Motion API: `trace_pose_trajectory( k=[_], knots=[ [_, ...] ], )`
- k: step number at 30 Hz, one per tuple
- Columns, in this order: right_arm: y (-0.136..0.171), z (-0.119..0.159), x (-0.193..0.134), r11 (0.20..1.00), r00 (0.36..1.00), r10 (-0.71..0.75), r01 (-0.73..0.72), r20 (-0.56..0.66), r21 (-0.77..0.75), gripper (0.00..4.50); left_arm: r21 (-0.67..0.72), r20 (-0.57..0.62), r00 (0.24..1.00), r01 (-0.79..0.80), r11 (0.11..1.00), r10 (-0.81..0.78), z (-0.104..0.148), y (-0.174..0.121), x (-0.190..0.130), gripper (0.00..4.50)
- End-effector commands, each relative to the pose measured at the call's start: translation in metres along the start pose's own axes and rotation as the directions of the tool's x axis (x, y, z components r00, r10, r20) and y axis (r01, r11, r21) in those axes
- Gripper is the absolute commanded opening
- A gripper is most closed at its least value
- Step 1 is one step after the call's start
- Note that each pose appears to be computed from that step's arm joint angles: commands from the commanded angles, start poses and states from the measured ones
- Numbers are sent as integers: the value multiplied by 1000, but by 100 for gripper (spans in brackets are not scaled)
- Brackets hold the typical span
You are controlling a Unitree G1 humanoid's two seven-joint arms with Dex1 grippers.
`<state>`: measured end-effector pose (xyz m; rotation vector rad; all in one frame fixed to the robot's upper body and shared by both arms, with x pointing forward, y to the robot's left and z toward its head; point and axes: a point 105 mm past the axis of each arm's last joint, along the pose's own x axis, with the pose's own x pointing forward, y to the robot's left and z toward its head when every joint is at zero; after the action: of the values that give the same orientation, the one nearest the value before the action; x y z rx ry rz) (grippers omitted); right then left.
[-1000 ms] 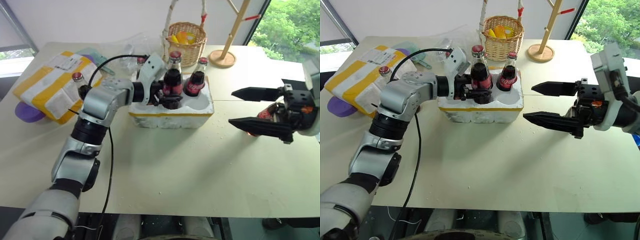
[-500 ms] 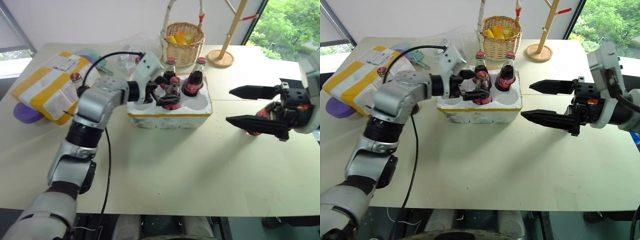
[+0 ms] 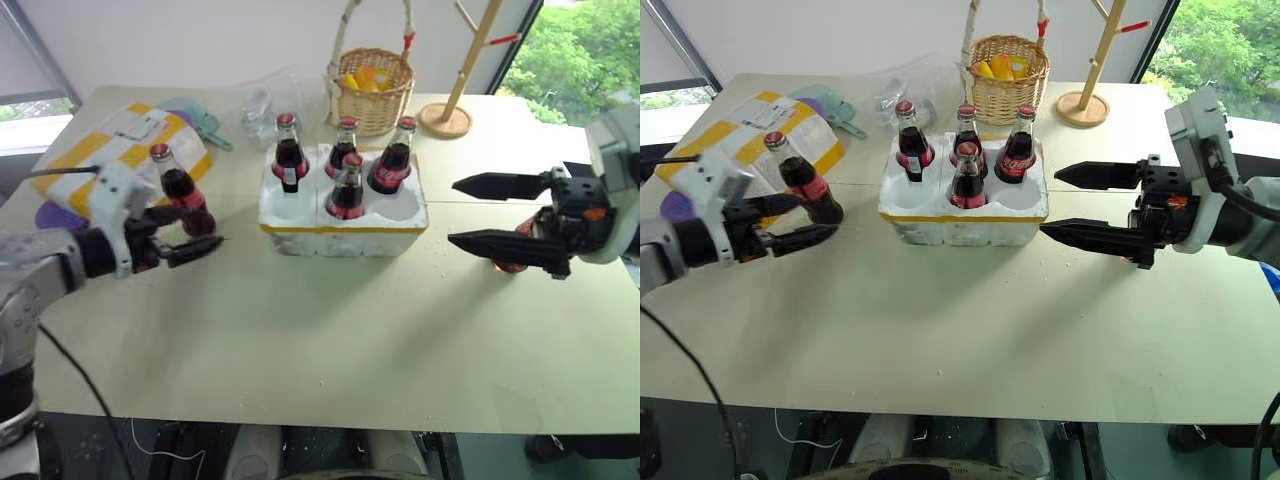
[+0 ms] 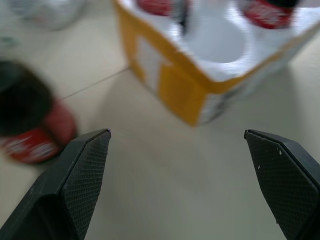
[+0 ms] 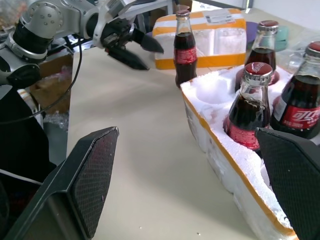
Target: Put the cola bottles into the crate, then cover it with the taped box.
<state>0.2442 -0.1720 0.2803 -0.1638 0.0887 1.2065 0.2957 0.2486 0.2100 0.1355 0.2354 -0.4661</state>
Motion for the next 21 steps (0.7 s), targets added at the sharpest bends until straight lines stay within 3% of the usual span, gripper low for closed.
trace_pose_trajectory(
  k=[1,6,21],
  knots=[
    [-1,11,-1,999,1000,5,-4,28,-45,450,1,107,975,-198,980,197,5,28,-5,449],
    [-3,16,1,999,999,13,-12,30,-52,450,-31,143,953,-266,963,268,-1,36,15,449],
    [2,20,1,999,998,14,-11,66,-46,450,35,127,973,-198,979,193,-2,50,65,449]
  ],
)
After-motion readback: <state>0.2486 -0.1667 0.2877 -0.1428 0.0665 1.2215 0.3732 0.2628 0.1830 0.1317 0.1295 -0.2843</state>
